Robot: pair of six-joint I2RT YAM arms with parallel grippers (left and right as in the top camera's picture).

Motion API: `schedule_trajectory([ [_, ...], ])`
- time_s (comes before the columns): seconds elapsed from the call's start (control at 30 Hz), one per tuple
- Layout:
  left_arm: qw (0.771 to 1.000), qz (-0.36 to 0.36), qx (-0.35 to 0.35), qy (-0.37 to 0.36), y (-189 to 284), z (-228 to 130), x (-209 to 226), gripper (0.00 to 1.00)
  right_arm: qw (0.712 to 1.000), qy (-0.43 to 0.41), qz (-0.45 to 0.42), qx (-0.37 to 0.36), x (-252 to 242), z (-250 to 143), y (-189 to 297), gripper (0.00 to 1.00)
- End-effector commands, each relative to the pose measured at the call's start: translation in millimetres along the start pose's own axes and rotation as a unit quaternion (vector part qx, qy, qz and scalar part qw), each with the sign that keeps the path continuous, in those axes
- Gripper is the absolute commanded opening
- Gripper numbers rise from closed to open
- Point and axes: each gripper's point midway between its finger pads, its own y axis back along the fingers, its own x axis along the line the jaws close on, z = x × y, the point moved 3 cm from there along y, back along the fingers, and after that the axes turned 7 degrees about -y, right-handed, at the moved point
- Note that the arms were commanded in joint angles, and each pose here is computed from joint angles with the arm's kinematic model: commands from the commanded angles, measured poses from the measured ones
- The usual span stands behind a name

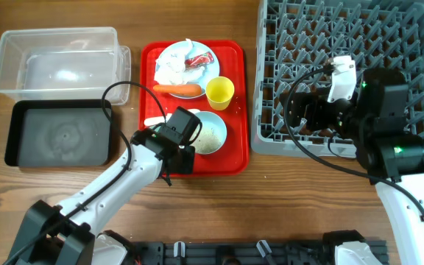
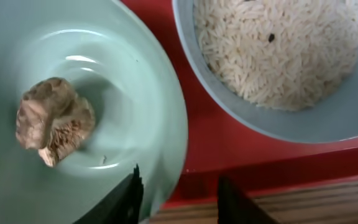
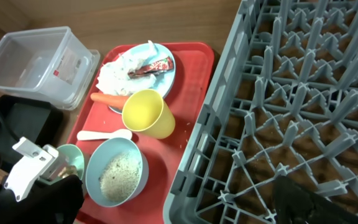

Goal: Sort waste into correct bins and load items into the dishwasher rack
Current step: 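Reach the left gripper to the small green bowl with food scrap, then lift the green bowl and tip its scrap into the black tray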

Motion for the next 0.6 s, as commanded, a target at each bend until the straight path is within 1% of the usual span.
schedule_trajectory([
  [0.0,1.000,0.011,-0.003,-0.005,-8.6,0.2,2.0,0.25,1.000,-0.008,-0.008,-0.004,-2.1,5.6,0.3,1.00],
  [0.07,1.000,0.012,-0.001,-0.005,-11.9,0.5,1.8,0.22,1.000,-0.008,-0.009,-0.003,-2.4,5.5,-0.3,1.00],
  [0.17,1.000,0.017,0.017,-0.006,-21.3,-2.9,2.3,0.20,1.000,-0.008,-0.009,-0.002,-2.6,5.4,-0.7,1.00],
  [0.27,0.999,0.023,0.023,-0.006,-24.9,-4.2,3.7,0.13,1.000,-0.007,-0.010,-0.003,-3.0,5.6,-0.7,1.00],
  [0.33,1.000,0.023,0.020,-0.006,-24.4,-2.9,3.6,0.12,1.000,-0.006,-0.010,-0.003,-3.0,5.8,-0.7,1.00],
  [0.37,1.000,0.019,0.020,-0.006,-23.4,-2.1,2.1,0.09,1.000,-0.007,-0.010,-0.003,-3.1,5.8,-0.7,1.00],
  [0.43,1.000,0.005,0.011,-0.003,-17.1,4.8,-2.8,0.04,1.000,-0.006,-0.010,-0.003,-3.0,5.8,-0.7,1.00],
  [0.57,0.999,-0.008,-0.034,0.006,10.6,35.0,-6.5,0.04,1.000,-0.007,-0.016,-0.005,-4.7,6.3,-0.6,1.00],
])
